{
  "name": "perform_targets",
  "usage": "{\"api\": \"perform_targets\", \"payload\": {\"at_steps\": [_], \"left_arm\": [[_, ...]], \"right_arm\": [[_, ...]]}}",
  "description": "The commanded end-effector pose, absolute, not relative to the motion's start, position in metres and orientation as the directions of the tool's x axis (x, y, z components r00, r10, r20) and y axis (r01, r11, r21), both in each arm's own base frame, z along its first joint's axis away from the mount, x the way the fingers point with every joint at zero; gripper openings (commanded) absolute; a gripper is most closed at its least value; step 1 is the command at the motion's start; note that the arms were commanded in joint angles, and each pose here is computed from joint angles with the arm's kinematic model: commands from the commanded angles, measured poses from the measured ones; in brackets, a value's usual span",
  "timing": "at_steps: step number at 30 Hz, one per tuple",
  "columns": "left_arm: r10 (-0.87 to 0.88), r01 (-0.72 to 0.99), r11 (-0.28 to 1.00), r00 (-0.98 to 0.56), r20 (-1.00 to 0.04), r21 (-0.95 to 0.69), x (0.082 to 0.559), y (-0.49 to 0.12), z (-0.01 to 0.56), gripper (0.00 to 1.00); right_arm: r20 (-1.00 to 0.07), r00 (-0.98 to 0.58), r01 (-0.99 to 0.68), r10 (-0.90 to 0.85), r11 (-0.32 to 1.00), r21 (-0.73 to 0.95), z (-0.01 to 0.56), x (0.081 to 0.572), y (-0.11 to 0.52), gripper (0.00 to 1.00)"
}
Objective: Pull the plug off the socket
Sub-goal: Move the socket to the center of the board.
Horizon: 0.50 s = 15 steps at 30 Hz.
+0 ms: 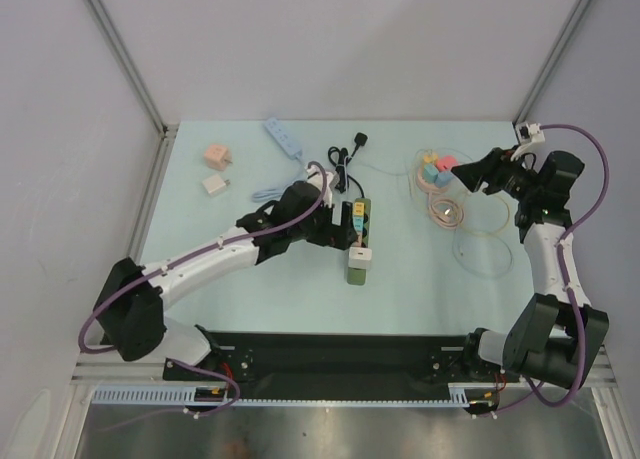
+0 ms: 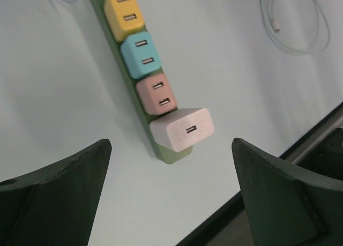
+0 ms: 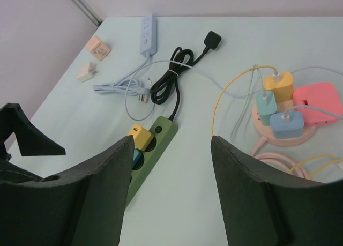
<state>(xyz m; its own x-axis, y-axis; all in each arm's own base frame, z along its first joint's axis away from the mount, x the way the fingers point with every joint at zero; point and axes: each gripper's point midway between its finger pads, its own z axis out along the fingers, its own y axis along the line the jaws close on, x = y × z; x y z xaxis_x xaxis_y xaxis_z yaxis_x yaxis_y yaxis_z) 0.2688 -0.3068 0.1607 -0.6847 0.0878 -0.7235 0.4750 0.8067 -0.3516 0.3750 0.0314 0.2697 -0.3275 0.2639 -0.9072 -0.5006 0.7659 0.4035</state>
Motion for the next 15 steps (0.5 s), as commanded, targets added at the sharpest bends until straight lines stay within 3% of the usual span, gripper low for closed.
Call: {"api": "perform_targets", "payload": {"at_steps": [1, 7, 9, 15], "left_arm": [[-0.03, 0.406, 0.732, -0.783, -0.621, -0.547, 0.256, -0.342, 0.167, 0.99], [-0.051, 0.245, 0.831, -0.86, -0.507, -0.499, 0.245, -0.349, 0.143, 0.99], [-0.048, 0.186, 0.896, -0.862, -0.505, -0.403, 0.249, -0.341, 0.131, 1.0], [-0.034, 0.141, 0.938, -0.872, -0.488, -0.317, 0.252, -0.354, 0.112, 0.99]], "right_arm": [[-0.92, -0.306, -0.512, 0.244, 0.772, 0.375, 0.27, 0.378, 0.033, 0.64], [-0.918, -0.313, -0.515, 0.244, 0.769, 0.38, 0.268, 0.379, 0.035, 0.64], [-0.917, -0.316, -0.514, 0.244, 0.768, 0.382, 0.266, 0.379, 0.035, 0.64], [-0.917, -0.318, -0.519, 0.242, 0.765, 0.382, 0.266, 0.379, 0.038, 0.64]]}}
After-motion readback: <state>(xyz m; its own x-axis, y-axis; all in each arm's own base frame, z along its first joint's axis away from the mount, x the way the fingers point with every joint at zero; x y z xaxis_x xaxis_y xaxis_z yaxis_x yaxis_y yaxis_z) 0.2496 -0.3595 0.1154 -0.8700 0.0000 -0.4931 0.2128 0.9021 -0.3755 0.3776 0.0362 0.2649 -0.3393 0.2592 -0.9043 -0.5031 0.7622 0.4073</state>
